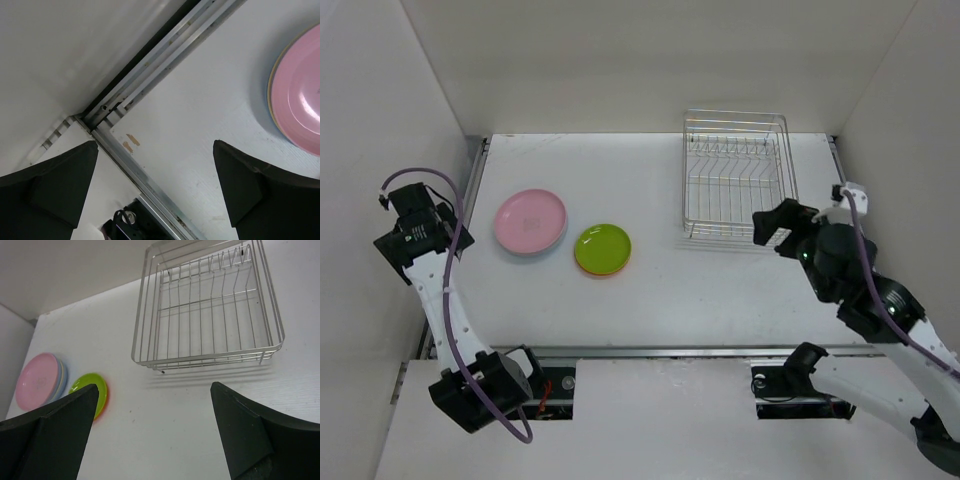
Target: Unload the plates from the dish rack
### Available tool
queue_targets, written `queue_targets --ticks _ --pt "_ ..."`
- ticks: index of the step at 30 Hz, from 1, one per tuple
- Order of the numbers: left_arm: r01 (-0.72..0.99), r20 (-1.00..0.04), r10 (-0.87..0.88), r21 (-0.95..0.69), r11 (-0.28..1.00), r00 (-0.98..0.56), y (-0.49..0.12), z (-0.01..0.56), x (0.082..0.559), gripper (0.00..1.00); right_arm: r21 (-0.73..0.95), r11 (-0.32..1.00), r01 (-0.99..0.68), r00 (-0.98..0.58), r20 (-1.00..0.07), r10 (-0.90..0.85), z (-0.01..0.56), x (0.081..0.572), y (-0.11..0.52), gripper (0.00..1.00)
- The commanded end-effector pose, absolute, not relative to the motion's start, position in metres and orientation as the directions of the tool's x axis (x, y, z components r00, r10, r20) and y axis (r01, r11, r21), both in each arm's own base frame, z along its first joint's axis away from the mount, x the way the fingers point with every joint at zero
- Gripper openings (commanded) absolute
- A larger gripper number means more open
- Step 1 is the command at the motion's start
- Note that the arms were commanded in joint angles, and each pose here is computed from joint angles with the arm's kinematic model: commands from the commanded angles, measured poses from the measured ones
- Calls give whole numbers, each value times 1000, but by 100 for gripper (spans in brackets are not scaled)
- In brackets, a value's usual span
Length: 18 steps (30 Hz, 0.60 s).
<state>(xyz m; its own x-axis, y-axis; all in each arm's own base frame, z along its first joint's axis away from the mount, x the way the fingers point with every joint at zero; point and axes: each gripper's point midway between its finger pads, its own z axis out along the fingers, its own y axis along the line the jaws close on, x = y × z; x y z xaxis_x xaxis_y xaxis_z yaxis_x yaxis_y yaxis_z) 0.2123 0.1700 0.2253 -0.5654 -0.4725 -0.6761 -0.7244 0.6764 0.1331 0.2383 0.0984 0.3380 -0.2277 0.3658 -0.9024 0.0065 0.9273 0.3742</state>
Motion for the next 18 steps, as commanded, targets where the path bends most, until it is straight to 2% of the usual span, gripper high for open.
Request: queue_targets --ticks 1,10,18 --pt "-770 -729 -478 105 629 -490 177 232 215 99 409 912 36 -177 -895 409 343 217 71 100" --pt "-769 -751 -464 90 632 -469 174 231 208 99 463 886 -25 -148 -878 455 347 189 54 100" --pt "-745 -745 -470 54 665 -474 166 230 214 99 434 899 -58 -209 -886 414 332 186 64 100"
